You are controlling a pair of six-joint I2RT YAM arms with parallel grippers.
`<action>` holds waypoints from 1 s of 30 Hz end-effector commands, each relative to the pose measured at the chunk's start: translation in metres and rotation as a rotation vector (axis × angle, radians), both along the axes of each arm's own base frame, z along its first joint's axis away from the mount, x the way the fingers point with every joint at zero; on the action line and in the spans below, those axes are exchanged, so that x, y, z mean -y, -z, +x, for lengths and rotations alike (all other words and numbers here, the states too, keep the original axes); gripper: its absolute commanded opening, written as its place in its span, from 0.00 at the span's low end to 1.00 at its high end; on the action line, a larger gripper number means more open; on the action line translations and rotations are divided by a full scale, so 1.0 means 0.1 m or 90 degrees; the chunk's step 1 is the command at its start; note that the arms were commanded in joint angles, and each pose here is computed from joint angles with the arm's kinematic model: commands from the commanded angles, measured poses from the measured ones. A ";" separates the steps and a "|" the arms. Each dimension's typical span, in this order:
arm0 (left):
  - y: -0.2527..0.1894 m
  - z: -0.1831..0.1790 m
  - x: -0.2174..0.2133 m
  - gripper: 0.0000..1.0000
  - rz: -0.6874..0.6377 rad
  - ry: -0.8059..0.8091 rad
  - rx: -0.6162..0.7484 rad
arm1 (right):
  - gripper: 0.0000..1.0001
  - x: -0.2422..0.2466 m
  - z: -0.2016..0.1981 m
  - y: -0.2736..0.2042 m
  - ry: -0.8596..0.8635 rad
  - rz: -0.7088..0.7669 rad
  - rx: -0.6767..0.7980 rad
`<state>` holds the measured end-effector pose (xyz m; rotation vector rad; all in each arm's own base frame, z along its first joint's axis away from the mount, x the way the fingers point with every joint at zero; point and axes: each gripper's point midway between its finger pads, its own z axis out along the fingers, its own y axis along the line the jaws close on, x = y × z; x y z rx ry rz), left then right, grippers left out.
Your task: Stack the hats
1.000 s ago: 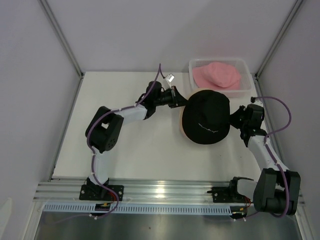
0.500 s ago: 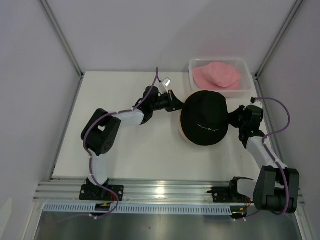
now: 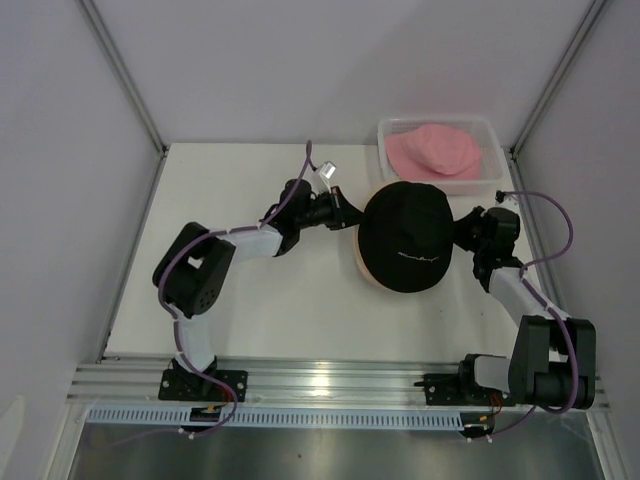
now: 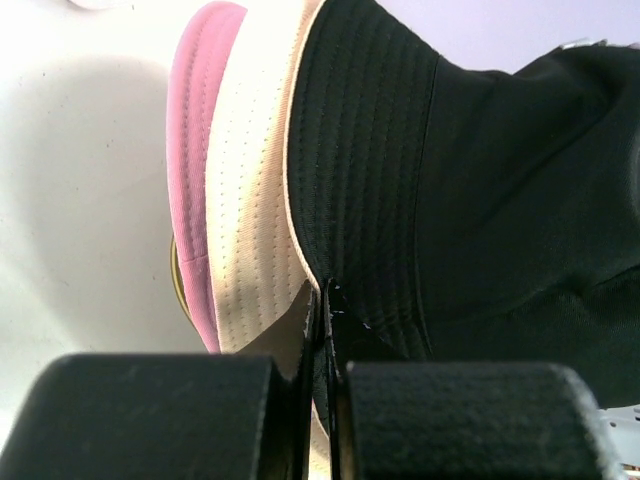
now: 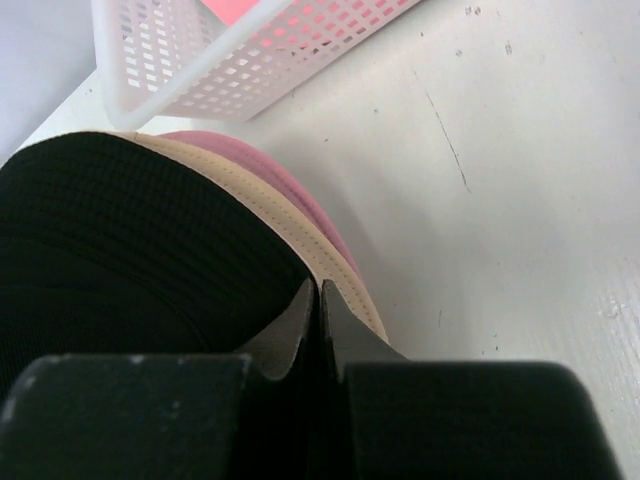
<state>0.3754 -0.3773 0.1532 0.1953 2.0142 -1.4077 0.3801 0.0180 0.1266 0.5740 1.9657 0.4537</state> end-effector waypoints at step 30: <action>-1.23 -0.20 -1.03 1.00 0.177 -0.094 0.170 | 0.99 0.82 0.58 -2.10 -0.011 -0.138 0.152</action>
